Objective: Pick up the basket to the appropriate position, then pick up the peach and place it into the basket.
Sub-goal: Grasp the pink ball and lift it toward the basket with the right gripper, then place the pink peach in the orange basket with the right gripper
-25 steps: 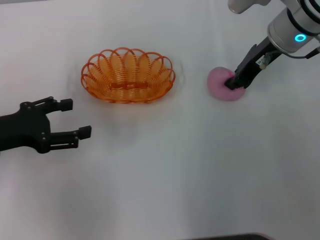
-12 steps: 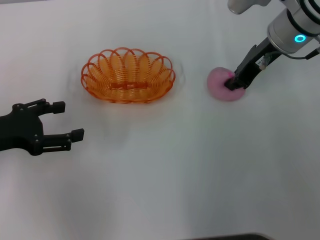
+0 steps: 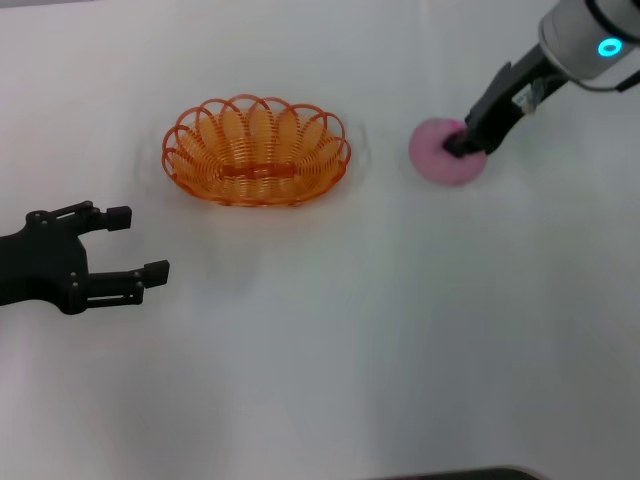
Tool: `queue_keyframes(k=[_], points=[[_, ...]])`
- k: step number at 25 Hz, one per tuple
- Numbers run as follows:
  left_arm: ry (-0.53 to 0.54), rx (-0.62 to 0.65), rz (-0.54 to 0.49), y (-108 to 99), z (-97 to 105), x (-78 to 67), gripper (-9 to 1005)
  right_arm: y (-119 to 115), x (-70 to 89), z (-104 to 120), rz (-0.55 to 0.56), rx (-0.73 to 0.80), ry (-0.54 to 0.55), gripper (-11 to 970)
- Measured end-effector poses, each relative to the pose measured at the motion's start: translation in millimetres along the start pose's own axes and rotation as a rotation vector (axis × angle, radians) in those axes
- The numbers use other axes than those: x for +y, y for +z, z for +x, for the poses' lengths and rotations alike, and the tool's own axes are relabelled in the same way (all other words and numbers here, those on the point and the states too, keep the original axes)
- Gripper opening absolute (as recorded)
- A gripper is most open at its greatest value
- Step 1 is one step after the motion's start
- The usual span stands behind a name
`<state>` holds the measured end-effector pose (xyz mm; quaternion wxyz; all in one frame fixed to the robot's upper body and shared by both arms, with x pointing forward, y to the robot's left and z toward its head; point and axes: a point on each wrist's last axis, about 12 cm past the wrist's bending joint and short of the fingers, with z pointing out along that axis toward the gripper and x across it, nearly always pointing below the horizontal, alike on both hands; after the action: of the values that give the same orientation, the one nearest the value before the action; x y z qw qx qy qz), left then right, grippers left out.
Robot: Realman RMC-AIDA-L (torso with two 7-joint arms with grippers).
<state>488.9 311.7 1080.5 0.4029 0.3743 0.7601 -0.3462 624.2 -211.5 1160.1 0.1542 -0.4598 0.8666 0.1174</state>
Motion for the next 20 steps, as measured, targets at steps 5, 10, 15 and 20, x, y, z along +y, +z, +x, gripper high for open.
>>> queue_keyframes(k=[5, 10, 15, 20], points=[[-0.001, -0.001, 0.007, 0, 0, -0.8, 908, -23, 6.0, -14, -0.001, -0.045, -0.038, 84], [0.0, -0.002, 0.012, 0, 0, -1.3, 908, -43, 12.9, -31, 0.014, -0.078, -0.082, 84], [0.0, -0.004, 0.022, 0, -1, -2.6, 908, -50, 18.1, -43, 0.014, -0.097, -0.114, 84], [-0.001, -0.005, 0.023, 0, 0, -2.6, 908, -48, 18.6, -45, 0.013, -0.1, -0.123, 85]])
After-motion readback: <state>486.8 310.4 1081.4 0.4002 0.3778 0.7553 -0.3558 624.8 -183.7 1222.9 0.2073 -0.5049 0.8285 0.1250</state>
